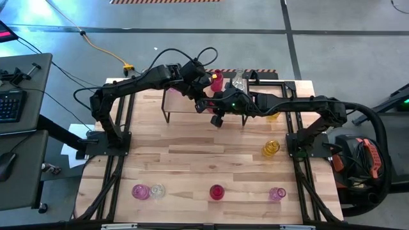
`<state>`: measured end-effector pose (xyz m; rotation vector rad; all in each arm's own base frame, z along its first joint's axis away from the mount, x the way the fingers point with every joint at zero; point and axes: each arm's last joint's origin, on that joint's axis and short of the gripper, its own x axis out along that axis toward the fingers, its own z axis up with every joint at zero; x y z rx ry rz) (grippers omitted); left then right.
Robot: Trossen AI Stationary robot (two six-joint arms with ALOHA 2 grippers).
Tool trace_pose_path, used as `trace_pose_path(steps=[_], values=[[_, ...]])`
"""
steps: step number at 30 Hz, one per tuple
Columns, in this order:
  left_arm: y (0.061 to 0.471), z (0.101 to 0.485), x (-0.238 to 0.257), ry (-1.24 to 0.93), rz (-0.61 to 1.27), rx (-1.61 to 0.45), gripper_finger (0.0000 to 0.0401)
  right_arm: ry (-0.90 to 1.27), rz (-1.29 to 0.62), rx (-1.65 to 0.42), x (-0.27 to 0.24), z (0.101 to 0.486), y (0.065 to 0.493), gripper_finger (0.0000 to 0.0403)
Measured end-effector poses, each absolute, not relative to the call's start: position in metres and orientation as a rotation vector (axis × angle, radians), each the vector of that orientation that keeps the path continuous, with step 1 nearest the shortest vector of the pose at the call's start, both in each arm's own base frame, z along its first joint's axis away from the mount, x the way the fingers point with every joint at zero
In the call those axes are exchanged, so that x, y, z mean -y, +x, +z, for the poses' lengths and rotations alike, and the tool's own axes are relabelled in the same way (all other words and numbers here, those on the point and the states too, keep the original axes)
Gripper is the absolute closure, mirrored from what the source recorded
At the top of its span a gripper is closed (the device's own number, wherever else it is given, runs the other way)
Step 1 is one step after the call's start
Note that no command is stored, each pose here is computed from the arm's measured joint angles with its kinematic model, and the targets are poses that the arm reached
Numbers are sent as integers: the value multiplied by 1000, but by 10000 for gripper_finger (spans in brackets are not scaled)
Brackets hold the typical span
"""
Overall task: Sort vases onto shelf
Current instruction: Put the top red vase on the shelf and align it with the other red vase
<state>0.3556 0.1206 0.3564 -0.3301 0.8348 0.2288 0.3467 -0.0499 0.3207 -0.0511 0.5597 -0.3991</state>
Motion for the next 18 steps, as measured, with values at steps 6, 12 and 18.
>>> trace_pose_path(steps=[6, 12, 18], values=[[356, 357, -121, -325, 232, -825, 357, -25, -430, -550, 51, 320, 348, 283], [357, 358, -121, -323, 232, -813, 357, -31, -436, -550, 51, 320, 348, 279], [357, 358, -121, -325, 233, -810, 357, -35, -446, -550, 51, 320, 348, 278]])
